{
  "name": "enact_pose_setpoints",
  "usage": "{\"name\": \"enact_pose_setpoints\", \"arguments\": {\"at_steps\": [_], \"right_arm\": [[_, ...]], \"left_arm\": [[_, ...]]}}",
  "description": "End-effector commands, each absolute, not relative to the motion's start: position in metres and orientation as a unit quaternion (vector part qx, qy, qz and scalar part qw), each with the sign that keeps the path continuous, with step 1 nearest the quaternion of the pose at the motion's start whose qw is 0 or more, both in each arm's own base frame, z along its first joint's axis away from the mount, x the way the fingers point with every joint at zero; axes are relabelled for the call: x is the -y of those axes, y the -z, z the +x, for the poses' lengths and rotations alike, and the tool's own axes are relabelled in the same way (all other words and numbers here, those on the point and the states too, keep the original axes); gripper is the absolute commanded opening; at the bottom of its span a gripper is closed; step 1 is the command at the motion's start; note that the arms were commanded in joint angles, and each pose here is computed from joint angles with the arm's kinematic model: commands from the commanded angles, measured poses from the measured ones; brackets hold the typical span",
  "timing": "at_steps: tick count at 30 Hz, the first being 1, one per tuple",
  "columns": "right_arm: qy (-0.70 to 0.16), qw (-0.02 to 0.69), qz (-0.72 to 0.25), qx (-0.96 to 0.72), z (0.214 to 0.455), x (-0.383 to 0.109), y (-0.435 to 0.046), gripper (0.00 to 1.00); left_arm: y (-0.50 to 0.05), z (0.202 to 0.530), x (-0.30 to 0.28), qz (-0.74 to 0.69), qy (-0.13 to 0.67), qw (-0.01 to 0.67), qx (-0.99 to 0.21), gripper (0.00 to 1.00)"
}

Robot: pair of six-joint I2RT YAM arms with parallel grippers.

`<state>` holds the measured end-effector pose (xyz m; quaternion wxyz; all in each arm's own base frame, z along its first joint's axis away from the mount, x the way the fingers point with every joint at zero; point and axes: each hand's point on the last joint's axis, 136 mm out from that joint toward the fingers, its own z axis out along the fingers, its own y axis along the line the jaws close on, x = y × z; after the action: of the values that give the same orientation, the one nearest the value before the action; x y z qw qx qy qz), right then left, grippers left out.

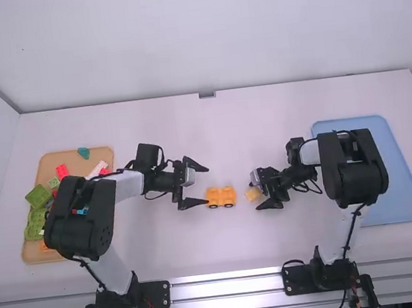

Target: Assemble lego blocks to make yellow taxi

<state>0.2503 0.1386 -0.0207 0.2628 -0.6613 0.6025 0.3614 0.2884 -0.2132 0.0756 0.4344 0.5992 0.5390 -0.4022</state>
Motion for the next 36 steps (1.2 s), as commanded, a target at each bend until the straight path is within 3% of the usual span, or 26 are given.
{"name": "enact_pose_setpoints", "arguments": {"at_steps": [1, 3, 10, 13, 20, 25, 33, 36], "right_arm": [[-0.35, 0.3, -0.69, -0.559, 0.26, -0.139, 0.013, 0.73], [-0.348, 0.301, -0.694, -0.554, 0.26, -0.141, 0.014, 0.65], [-0.326, 0.28, -0.679, -0.595, 0.266, -0.143, 0.032, 0.59], [-0.32, 0.267, -0.682, -0.6, 0.262, -0.145, 0.038, 0.52], [-0.321, 0.269, -0.677, -0.605, 0.262, -0.139, 0.038, 0.47], [-0.333, 0.294, -0.656, -0.61, 0.267, -0.136, 0.03, 0.53], [-0.334, 0.291, -0.66, -0.607, 0.265, -0.139, 0.031, 0.39], [-0.335, 0.288, -0.664, -0.603, 0.264, -0.141, 0.031, 0.38]], "left_arm": [[-0.083, 0.29, 0.217, 0.585, 0.424, 0.433, -0.54, 0.99], [-0.084, 0.29, 0.219, 0.584, 0.426, 0.432, -0.539, 0.99], [-0.084, 0.29, 0.219, 0.585, 0.425, 0.433, -0.538, 0.99], [-0.084, 0.291, 0.218, 0.584, 0.425, 0.433, -0.54, 0.99], [-0.084, 0.291, 0.218, 0.583, 0.425, 0.433, -0.54, 0.99], [-0.084, 0.289, 0.22, 0.586, 0.427, 0.431, -0.537, 0.99], [-0.084, 0.289, 0.221, 0.586, 0.427, 0.431, -0.537, 0.99], [-0.083, 0.289, 0.22, 0.586, 0.425, 0.43, -0.539, 0.99]]}}
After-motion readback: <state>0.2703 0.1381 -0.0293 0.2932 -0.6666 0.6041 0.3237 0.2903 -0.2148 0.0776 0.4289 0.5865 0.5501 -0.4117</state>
